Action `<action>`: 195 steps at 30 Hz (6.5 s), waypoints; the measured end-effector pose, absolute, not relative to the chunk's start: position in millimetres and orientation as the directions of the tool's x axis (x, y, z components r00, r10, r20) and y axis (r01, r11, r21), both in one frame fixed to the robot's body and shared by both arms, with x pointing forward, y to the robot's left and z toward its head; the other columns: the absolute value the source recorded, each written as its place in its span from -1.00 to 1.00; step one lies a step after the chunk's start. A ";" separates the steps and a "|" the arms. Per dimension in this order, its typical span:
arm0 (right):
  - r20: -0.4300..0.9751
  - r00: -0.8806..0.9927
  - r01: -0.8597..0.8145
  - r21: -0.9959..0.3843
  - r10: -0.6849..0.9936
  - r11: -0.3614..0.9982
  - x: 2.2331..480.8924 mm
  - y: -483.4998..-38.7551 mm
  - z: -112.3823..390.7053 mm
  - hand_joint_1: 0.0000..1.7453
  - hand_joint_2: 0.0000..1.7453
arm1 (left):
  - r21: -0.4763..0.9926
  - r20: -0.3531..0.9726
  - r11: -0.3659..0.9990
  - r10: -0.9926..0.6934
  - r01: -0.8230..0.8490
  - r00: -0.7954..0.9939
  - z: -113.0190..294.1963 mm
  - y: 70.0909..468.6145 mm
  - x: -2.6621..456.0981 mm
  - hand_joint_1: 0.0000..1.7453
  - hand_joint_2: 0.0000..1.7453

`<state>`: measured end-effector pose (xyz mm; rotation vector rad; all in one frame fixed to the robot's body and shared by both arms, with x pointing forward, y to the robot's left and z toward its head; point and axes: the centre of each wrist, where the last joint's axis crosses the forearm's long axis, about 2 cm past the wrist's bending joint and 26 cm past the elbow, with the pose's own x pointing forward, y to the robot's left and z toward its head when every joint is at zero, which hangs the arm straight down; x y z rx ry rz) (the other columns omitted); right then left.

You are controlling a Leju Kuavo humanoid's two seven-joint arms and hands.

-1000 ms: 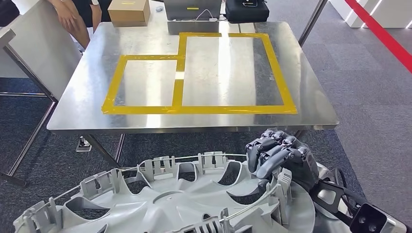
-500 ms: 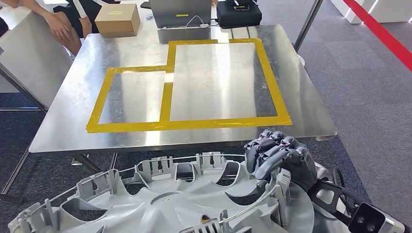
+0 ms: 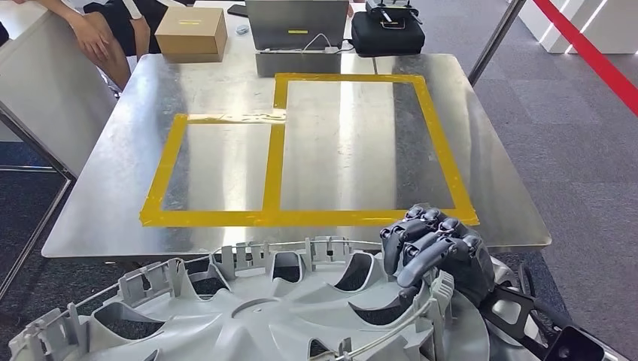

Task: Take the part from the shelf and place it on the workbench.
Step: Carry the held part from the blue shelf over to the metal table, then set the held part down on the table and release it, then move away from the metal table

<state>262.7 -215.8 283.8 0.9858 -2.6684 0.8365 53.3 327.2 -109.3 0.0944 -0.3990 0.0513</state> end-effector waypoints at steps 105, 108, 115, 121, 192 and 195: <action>0.115 -0.665 -0.220 -0.974 0.738 -0.047 427.8 -245.4 137.7 -1.00 -1.00 | 0.122 0.459 0.987 0.039 -0.106 0.887 -108.7 349.5 41.2 -1.00 -1.00; 0.167 -0.659 -0.122 -0.986 0.733 0.115 422.4 -247.0 136.4 -1.00 -1.00 | 0.115 0.480 0.985 0.059 -0.130 0.875 -108.9 348.2 40.5 -1.00 -1.00; 0.274 -0.641 0.281 -0.786 0.717 0.551 392.5 -268.2 155.8 -1.00 -1.00 | 0.111 0.512 0.977 0.099 -0.180 0.853 -109.7 344.3 37.2 -1.00 -1.00; 0.139 -0.635 0.595 -0.539 0.760 0.596 343.3 -304.9 185.9 -1.00 -1.00 | 0.120 0.515 0.972 0.115 -0.204 0.850 -110.1 344.2 33.1 -1.00 -1.00; 0.861 0.156 0.284 -0.509 0.485 0.812 107.2 -393.8 -33.5 -1.00 -1.00 | -0.005 0.493 0.971 0.209 -0.238 0.844 -112.9 287.0 30.0 -1.00 -1.00; 0.856 0.255 0.260 -0.508 0.449 0.821 96.8 -388.4 -53.6 -1.00 -1.00 | -0.013 0.485 0.972 0.213 -0.236 0.848 -112.8 281.7 29.5 -1.00 -1.00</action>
